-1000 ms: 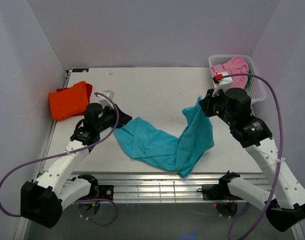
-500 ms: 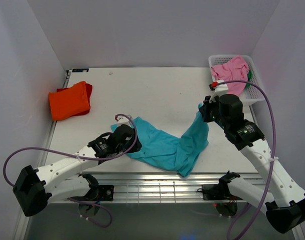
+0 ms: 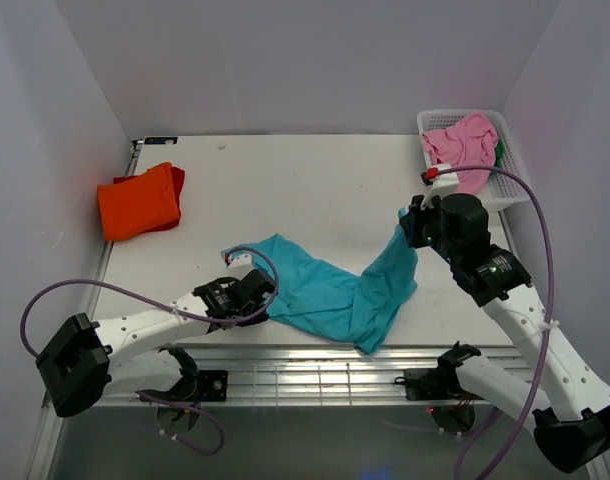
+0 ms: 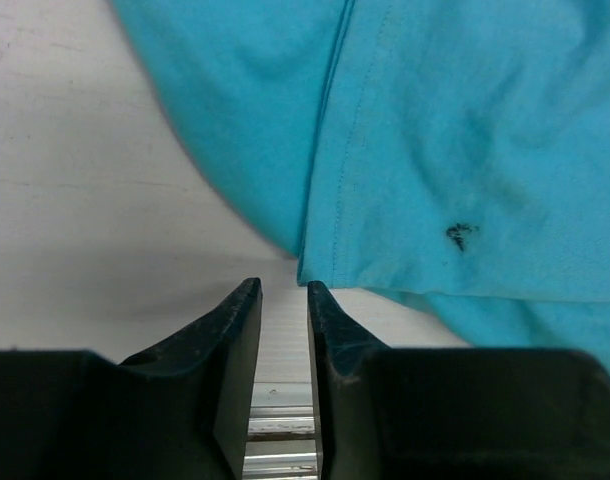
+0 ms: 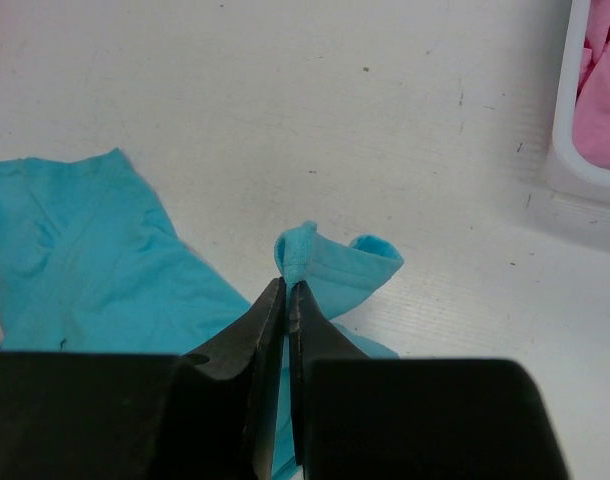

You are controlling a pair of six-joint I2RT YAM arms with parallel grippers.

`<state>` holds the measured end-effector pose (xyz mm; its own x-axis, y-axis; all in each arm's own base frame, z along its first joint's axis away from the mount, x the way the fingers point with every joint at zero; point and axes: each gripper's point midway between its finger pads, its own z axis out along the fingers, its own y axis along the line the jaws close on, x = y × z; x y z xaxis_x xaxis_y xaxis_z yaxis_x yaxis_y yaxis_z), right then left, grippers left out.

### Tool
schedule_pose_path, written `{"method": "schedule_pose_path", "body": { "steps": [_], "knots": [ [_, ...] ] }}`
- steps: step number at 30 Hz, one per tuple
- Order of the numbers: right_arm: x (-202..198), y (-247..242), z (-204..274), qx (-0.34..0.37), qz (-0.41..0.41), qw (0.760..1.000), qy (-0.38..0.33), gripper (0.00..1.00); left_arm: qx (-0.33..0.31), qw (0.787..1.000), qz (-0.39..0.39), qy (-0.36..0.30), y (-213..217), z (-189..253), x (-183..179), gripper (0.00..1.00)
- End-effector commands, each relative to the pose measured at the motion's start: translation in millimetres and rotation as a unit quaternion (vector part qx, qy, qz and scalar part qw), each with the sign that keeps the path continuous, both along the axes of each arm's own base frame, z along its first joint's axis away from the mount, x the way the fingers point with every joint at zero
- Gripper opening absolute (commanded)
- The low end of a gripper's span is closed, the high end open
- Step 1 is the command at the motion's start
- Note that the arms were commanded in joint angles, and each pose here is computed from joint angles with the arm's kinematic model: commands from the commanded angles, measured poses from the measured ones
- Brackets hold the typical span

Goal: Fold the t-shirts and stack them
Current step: Flatten out the tshirt

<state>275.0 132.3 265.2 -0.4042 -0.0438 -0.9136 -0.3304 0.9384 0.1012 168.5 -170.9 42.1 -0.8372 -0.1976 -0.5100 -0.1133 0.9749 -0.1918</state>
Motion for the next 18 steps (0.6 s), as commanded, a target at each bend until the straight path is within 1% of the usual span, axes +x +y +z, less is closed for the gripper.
{"method": "schedule_pose_path", "body": {
  "steps": [1,4,9,10,14,18],
  "knots": [
    [2.0,-1.1,16.2,0.014,-0.006,0.999,-0.03,0.08,-0.002,1.0,0.022,-0.009,2.1,-0.6,-0.4,0.34],
    [1.8,-0.5,15.4,0.013,-0.004,1.0,-0.028,0.08,-0.007,1.0,0.025,-0.017,0.8,2.3,1.6,0.33],
    [1.3,0.9,13.6,0.013,-0.001,1.0,-0.026,0.08,-0.014,1.0,0.017,-0.02,-4.0,3.4,3.2,0.33],
    [1.4,0.8,12.8,0.013,-0.001,1.0,-0.024,0.08,-0.018,1.0,0.013,-0.019,-5.8,2.9,2.6,0.34],
    [0.3,0.4,12.2,0.011,0.0,1.0,-0.022,0.08,-0.029,0.999,0.005,-0.024,-12.9,2.7,5.4,0.45],
    [-1.0,-0.2,12.9,0.01,0.002,1.0,-0.023,0.08,-0.031,0.999,-0.005,-0.021,-18.2,-2.0,6.2,0.47]
  ]
}}
